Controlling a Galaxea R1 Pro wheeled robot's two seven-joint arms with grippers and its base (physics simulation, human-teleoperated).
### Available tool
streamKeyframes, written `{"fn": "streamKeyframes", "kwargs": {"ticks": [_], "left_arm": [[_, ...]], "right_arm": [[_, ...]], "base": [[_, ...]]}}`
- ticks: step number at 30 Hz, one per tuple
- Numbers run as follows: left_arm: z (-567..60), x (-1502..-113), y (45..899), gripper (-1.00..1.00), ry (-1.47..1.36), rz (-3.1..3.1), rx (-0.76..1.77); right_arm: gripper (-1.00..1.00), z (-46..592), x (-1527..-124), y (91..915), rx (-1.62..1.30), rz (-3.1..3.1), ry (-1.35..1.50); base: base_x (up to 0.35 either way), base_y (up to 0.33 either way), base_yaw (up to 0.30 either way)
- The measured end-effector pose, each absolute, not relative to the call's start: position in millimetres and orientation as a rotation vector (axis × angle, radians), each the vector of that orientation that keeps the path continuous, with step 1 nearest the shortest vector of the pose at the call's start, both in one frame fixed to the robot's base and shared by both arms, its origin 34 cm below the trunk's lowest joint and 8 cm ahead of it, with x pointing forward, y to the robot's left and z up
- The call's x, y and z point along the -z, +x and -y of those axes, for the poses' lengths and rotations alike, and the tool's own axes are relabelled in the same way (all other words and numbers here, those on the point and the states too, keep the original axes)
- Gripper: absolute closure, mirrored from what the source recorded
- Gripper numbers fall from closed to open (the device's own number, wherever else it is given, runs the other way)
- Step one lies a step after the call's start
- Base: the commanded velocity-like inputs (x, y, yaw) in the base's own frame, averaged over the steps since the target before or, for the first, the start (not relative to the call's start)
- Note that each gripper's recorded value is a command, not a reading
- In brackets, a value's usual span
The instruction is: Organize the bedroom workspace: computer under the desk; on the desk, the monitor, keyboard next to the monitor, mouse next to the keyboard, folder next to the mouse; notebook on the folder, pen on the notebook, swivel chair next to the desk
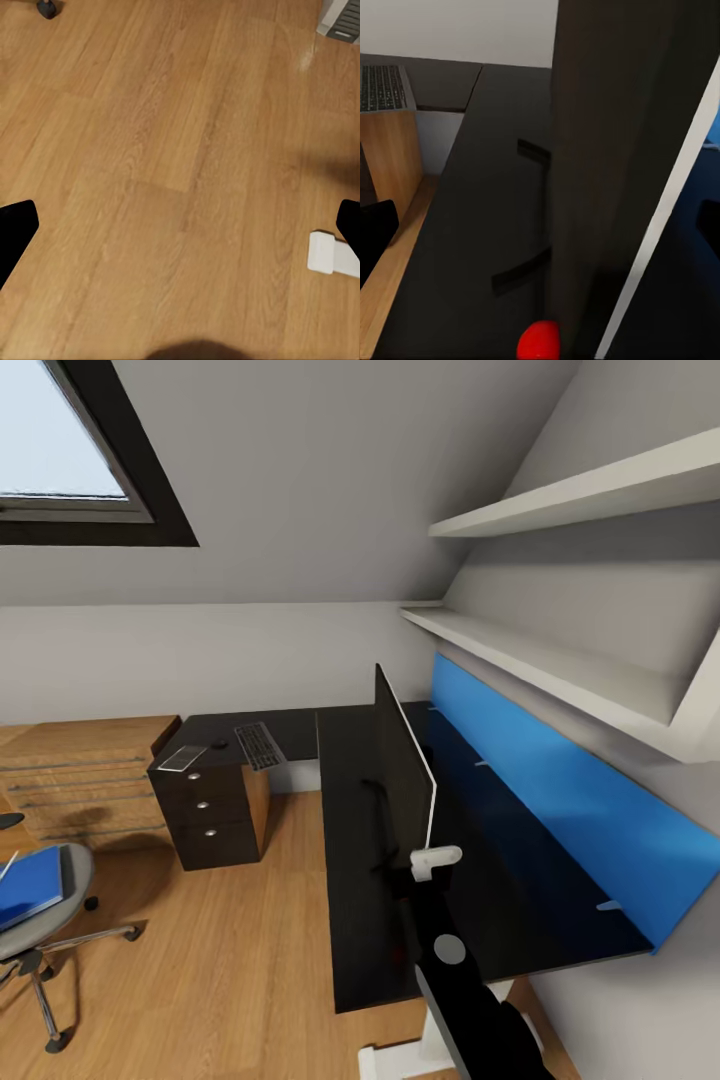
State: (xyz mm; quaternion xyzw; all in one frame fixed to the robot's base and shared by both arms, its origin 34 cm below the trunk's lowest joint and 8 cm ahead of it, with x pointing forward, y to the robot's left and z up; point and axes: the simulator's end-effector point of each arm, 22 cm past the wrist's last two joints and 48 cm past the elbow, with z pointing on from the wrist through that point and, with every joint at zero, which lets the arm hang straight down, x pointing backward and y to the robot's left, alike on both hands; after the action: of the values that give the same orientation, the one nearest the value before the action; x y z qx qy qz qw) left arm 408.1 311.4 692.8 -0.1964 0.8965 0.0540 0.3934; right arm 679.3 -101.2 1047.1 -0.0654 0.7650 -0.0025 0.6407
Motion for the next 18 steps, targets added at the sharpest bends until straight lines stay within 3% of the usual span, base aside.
{"fn": "streamKeyframes", "kwargs": {"ticks": [18], "left_arm": [[-311.3,-693.0,408.3,-1.00,-0.498,-2.274,-0.137]], "right_arm": [[-1.00,101.4,-1043.3,678.9,0.007,-1.747,-0.151]], "base": [[0.050,-0.020,0.000]]}}
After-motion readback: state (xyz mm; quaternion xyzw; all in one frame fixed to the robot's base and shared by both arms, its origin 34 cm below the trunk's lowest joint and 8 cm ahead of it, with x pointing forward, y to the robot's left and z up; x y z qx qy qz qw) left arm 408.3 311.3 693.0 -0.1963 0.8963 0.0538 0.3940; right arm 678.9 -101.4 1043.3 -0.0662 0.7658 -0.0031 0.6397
